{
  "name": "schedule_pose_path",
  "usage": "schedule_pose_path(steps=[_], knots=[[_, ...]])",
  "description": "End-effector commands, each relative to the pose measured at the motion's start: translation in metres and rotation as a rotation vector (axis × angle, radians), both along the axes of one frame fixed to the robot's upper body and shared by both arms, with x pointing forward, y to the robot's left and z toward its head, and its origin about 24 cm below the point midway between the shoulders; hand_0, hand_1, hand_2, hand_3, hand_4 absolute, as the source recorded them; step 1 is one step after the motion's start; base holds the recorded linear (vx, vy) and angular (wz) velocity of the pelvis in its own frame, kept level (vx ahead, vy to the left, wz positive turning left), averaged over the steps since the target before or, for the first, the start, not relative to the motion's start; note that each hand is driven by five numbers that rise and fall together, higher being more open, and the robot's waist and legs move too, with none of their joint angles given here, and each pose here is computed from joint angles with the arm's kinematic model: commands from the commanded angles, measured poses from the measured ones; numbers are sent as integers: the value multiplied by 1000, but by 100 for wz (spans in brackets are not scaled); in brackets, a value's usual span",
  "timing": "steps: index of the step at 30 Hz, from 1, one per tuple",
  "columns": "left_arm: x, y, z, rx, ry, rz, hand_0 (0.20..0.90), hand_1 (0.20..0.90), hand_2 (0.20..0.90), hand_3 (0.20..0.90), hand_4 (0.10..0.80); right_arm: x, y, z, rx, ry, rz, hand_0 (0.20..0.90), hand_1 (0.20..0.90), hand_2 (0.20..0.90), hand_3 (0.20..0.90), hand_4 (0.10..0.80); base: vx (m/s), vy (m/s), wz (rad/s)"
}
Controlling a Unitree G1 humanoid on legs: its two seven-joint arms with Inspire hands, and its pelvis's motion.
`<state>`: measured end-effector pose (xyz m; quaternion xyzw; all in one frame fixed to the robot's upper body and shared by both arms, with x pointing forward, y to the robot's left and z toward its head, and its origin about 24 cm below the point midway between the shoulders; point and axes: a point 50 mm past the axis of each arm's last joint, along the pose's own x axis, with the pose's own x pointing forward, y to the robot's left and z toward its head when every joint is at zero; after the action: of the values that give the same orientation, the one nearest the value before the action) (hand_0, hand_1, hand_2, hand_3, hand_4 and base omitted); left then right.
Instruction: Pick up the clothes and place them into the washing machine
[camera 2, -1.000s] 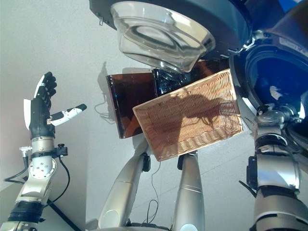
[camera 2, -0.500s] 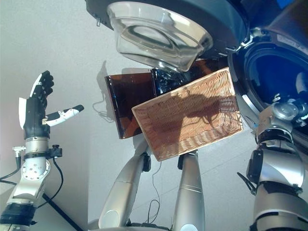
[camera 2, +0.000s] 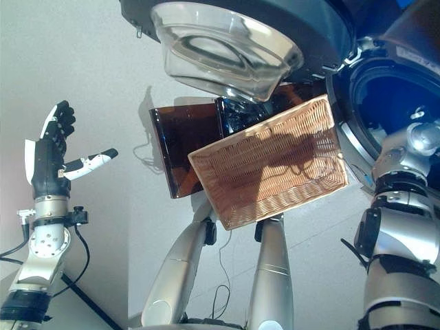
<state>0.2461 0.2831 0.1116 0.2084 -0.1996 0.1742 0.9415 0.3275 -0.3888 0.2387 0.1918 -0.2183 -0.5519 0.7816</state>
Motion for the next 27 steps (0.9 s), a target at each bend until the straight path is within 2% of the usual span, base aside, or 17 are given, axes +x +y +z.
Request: schedule_pose_path(steps=[1,5,6,7,8,20,24,27], knots=[[-25,9,9,7,-99,23,900,900,900,900,800,-29,-19,35,-213,-60,-144,200,200,200,200,300,0,0,0],[-24,8,10,4,-105,23,900,900,900,900,800,-26,-17,25,-209,-23,-126,200,200,200,200,300,0,0,0],[-24,8,10,1,-107,26,900,900,900,900,800,-24,-17,21,-207,-7,-118,354,354,354,354,410,0,0,0],[-24,8,10,2,-106,26,900,900,900,900,800,-24,-17,20,-206,-6,-117,746,746,746,746,690,0,0,0],[-24,9,10,1,-106,27,900,900,900,900,800,-23,-17,18,-206,7,-109,900,900,900,900,800,0,0,0],[-23,9,12,-24,-127,38,900,900,900,900,800,-12,-7,-8,-256,135,-26,900,900,900,900,800,0,0,0],[-23,9,9,-33,-121,41,900,900,900,900,800,-5,5,-22,-291,175,36,900,900,900,900,800,0,1,-1],[-22,9,3,-60,-102,42,900,900,900,900,800,1,28,-44,-355,212,113,900,900,900,900,800,5,4,-1]])
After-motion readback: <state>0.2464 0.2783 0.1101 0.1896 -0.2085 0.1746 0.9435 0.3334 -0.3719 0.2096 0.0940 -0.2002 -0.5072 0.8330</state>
